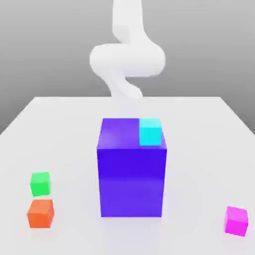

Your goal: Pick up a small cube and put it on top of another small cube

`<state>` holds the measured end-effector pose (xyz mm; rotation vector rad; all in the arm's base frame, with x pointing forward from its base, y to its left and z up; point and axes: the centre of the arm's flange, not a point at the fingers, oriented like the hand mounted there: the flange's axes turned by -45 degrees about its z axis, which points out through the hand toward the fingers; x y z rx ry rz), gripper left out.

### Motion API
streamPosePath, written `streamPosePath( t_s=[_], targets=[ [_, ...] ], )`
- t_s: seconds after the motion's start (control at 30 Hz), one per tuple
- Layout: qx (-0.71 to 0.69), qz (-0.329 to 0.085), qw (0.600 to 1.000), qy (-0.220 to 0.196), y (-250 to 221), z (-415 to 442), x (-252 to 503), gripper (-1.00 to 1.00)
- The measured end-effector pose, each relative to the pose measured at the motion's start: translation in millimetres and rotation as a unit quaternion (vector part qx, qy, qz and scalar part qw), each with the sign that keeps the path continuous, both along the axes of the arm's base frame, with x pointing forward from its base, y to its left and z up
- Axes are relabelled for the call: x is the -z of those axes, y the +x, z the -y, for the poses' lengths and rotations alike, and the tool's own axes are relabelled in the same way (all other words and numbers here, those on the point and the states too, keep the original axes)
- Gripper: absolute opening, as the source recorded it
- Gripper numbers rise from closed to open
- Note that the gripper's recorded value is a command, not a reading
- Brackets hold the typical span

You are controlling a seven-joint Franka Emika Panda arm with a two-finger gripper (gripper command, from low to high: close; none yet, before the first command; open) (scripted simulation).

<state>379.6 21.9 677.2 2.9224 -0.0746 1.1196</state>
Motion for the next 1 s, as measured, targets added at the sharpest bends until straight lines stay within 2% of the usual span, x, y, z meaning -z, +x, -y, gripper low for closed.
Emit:
streamPosePath(
  t_s=[0.23, 0.47, 0.7, 1.0],
  targets=[
    [0.044, -0.090, 0.995, -0.001, 72.8, -61.7, 112.5, 0.00],
    [0.074, -0.171, 0.982, 0.005, 104.8, -122.1, 236.7, 0.00],
    [0.090, -0.251, 0.964, 0.021, 93.1, -187.9, 359.5, 0.00],
    [0.117, -0.348, 0.928, 0.059, 38.5, -252.8, 491.3, 0.00]
  ],
)
